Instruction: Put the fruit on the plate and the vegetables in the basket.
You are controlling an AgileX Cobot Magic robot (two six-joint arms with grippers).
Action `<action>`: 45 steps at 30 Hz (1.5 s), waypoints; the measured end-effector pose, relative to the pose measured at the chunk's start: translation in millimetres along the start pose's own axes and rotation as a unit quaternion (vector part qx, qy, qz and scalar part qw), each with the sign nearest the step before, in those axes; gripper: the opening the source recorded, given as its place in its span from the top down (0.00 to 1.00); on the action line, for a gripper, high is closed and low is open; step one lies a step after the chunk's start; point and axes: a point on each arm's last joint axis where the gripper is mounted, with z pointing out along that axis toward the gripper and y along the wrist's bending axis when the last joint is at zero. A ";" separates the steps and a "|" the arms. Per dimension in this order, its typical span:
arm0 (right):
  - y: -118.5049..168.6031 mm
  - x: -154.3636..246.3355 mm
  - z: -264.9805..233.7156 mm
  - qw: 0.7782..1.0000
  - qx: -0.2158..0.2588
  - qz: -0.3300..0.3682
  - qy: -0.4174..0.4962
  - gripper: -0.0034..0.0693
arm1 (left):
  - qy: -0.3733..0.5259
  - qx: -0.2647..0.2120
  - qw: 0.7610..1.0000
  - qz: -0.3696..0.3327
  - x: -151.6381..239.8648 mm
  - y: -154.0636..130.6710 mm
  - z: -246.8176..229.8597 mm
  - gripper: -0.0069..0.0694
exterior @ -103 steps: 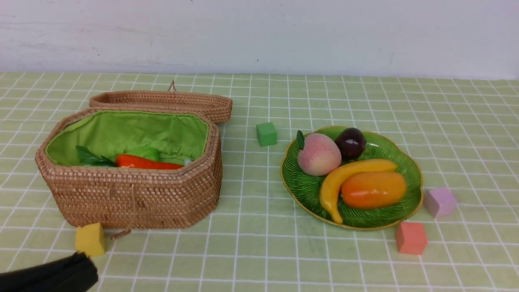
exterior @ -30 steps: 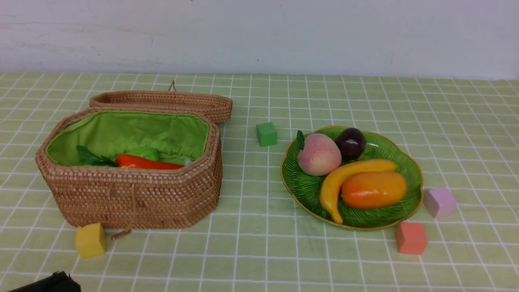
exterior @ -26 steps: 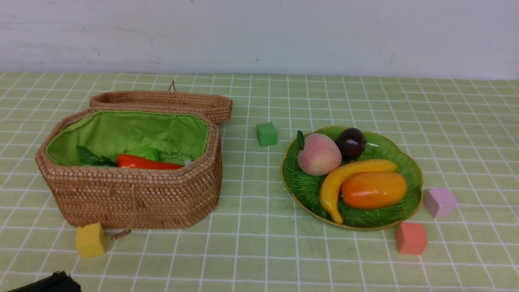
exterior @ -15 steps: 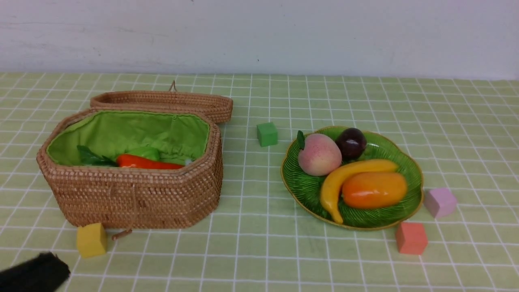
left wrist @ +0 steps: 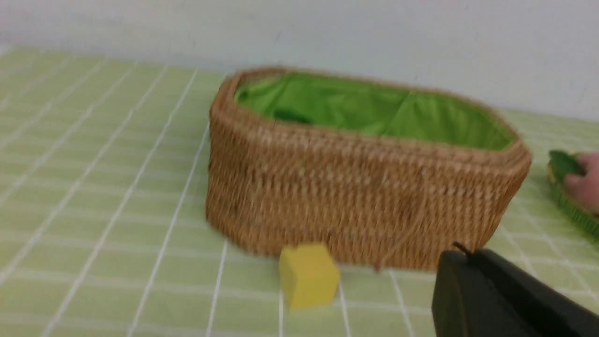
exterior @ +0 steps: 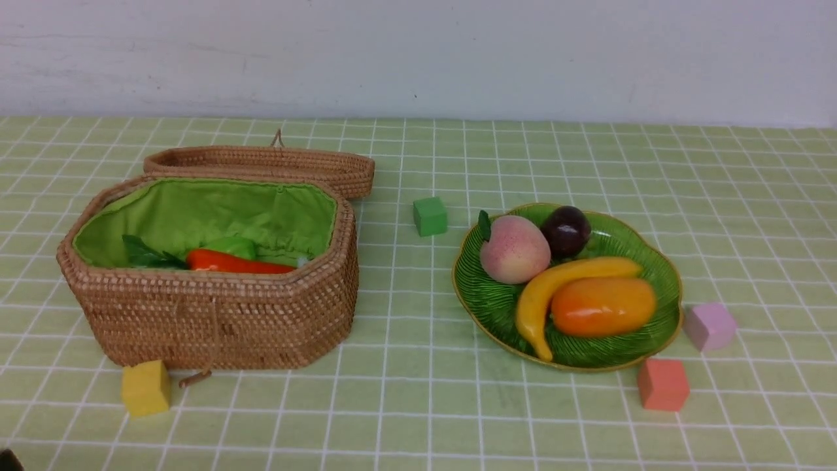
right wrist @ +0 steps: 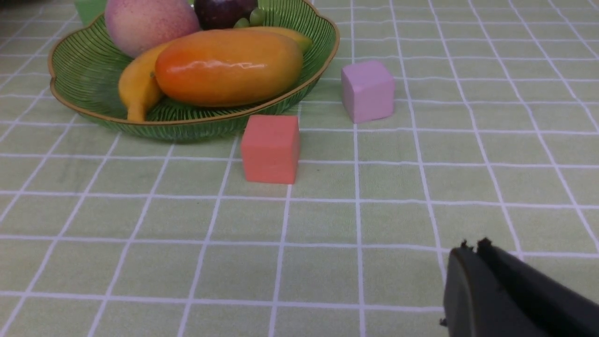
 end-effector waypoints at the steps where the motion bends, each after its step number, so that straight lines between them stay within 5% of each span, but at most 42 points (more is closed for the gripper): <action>1: 0.0 0.0 0.0 1.000 0.000 0.000 0.000 0.95 | 0.029 -0.005 0.999 -0.019 9.1 1.8 1.1 0.93; 6: 0.0 0.0 0.0 1.000 0.000 0.000 0.000 0.94 | 0.092 -0.020 0.995 -0.030 22.5 4.6 0.2 0.93; 45: 0.0 0.0 0.0 1.000 0.000 0.000 0.000 0.89 | 0.092 -0.021 0.995 -0.033 22.5 4.7 0.2 0.92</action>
